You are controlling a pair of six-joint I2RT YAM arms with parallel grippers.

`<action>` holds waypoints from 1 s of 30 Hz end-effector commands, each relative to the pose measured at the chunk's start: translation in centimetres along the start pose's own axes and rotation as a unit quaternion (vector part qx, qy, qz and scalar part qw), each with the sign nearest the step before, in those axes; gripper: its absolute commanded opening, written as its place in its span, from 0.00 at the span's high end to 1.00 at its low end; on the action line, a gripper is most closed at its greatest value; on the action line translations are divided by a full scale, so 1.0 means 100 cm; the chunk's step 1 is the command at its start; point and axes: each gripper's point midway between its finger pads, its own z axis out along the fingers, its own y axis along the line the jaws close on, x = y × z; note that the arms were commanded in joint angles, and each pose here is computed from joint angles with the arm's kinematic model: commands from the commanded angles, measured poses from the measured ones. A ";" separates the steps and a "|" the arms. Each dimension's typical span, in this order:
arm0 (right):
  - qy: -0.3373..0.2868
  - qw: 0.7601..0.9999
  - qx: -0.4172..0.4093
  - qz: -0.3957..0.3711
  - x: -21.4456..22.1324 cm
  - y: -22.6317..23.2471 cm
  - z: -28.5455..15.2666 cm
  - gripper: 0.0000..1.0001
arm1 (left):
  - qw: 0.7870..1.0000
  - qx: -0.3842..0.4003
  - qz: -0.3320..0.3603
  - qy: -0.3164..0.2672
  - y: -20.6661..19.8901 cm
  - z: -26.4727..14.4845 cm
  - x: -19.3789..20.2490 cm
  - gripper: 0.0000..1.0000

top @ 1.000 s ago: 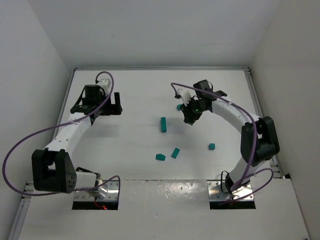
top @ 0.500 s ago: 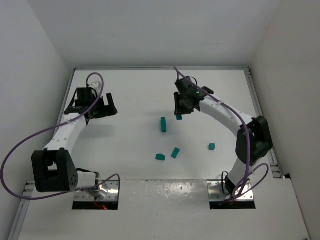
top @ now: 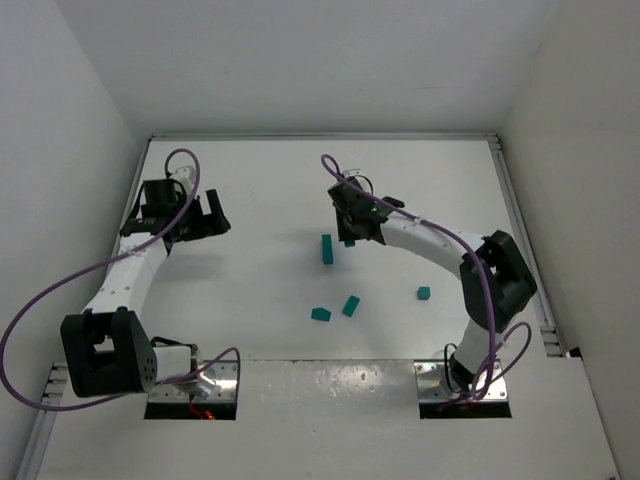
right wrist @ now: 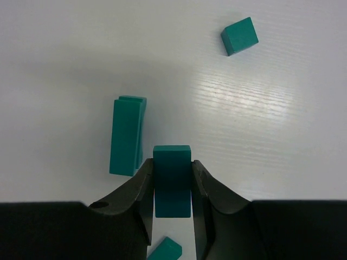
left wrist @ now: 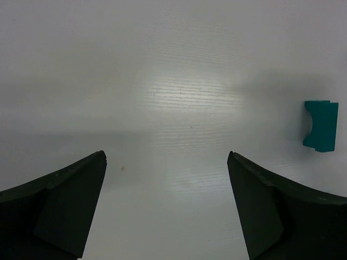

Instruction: Build the wood block tower

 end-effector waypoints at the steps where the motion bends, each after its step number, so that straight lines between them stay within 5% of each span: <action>1: -0.054 0.998 0.009 0.019 -0.019 0.008 -0.006 1.00 | 1.000 0.001 -0.003 -0.012 0.000 -0.009 0.000 0.00; 18: -0.064 0.997 -0.037 0.012 -0.002 0.072 -0.003 1.00 | 1.000 -0.008 -0.011 -0.014 0.005 -0.011 0.001 0.00; 30: -0.066 0.998 -0.025 0.003 -0.009 0.071 0.010 1.00 | 1.000 -0.002 -0.013 -0.018 0.004 -0.014 0.001 0.00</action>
